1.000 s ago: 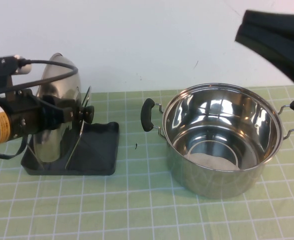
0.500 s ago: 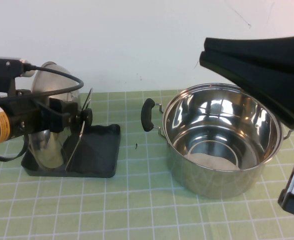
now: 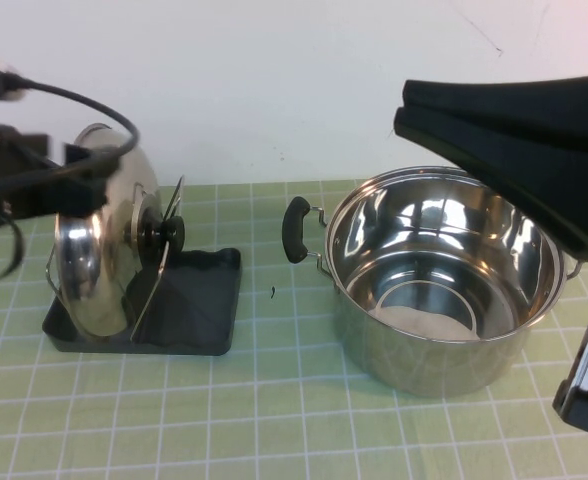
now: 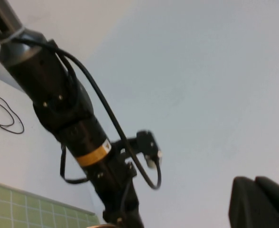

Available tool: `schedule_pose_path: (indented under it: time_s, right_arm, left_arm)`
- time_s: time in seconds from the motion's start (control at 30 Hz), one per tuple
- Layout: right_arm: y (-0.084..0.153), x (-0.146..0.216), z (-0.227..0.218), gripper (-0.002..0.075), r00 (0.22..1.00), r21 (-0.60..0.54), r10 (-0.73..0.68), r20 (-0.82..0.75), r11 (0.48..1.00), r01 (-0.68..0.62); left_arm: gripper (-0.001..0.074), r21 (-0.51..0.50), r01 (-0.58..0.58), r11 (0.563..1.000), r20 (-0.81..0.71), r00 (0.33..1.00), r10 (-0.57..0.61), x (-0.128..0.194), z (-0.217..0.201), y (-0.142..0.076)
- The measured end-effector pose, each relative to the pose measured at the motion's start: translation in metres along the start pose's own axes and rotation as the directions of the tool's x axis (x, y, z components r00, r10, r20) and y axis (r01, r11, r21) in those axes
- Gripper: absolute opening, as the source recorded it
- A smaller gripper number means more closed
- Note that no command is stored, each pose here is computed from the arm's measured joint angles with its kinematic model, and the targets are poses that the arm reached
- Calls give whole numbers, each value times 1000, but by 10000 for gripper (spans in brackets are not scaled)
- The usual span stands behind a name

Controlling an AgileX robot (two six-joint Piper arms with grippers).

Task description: Put pot lid on rack

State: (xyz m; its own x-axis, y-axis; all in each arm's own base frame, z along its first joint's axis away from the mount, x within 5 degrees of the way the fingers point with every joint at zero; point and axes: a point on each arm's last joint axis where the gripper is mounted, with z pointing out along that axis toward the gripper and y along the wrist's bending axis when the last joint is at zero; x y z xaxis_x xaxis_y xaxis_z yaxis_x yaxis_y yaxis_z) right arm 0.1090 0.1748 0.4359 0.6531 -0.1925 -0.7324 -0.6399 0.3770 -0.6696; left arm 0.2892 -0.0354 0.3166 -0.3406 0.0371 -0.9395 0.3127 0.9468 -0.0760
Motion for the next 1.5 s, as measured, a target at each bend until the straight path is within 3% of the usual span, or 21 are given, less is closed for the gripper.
schedule_pose_path:
  time_s: [0.2, 0.27, 0.33, 0.43, 0.47, 0.53, 0.63, 0.73, 0.83, 0.9, 0.97, 1.03, 1.13, 1.2, 1.33, 1.5]
  right_arm:
    - [0, 0, 0, 0, 998, 0, -62, 0, 998, 62]
    - [-1, 1, 0, 0, 993, 14, -116, -18, 993, 116]
    - [-6, 6, 0, 0, 984, 52, -163, -76, 985, 167]
    - [-20, 21, -5, 0, 941, 164, -196, -276, 955, 247]
    - [-25, 27, -8, 0, 913, 201, -198, -358, 938, 282]
    - [-34, 37, -16, -1, 836, 238, -196, -512, 903, 357]
    - [-42, 56, -33, -1, 653, 207, -153, -742, 873, 441]
    - [-40, 70, -51, -1, 451, 137, -77, -889, 896, 423]
    - [-32, 79, -64, -1, 314, 89, -23, -949, 937, 339]
    - [-26, 81, -68, -1, 286, 94, 18, -958, 962, 256]
    - [-20, 80, -72, -1, 298, 112, 57, -953, 979, 169]
    - [-12, 76, -75, -1, 331, 114, 84, -940, 991, 71]
    - [-5, 70, -79, -1, 391, 74, 76, -917, 997, -22]
    - [0, 68, -83, -1, 416, 57, 75, -906, 997, -54]
    - [12, 72, -96, -1, 425, 57, 92, -900, 994, -94]
    - [32, 82, -118, -1, 501, 149, 204, -841, 978, -148]
  left_arm:
    - [567, -160, -114, 981, 137, 981, 136, -29, -46, 0]
    - [533, -220, -142, 965, 194, 963, 186, -40, -66, -2]
    - [452, -284, -150, 947, 253, 941, 225, -50, -89, -4]
    - [223, -397, -149, 906, 325, 900, 291, -62, -125, -5]
    - [146, -435, -152, 888, 343, 883, 319, -65, -137, -6]
    - [69, -502, -125, 856, 378, 858, 347, -69, -159, -7]
    - [21, -592, -27, 805, 433, 832, 346, -70, -192, -5]
    - [6, -700, 63, 711, 402, 858, 320, -64, -211, 4]
    - [2, -771, 163, 616, 338, 924, 180, -49, -220, 16]
    - [2, -767, 224, 602, 302, 953, 29, -35, -221, 18]
    - [2, -705, 262, 659, 244, 962, -122, -22, -218, 11]
    - [2, -610, 266, 746, 175, 964, -201, -14, -216, -2]
    - [2, -412, 213, 886, 59, 976, -208, -6, -215, -25]
    - [2, -294, 165, 941, 18, 986, -167, -1, -218, -39]
    - [1, -163, 162, 973, 48, 987, -157, 15, -227, -54]
    - [0, -115, 162, 980, 201, 970, -137, 49, -237, -60]
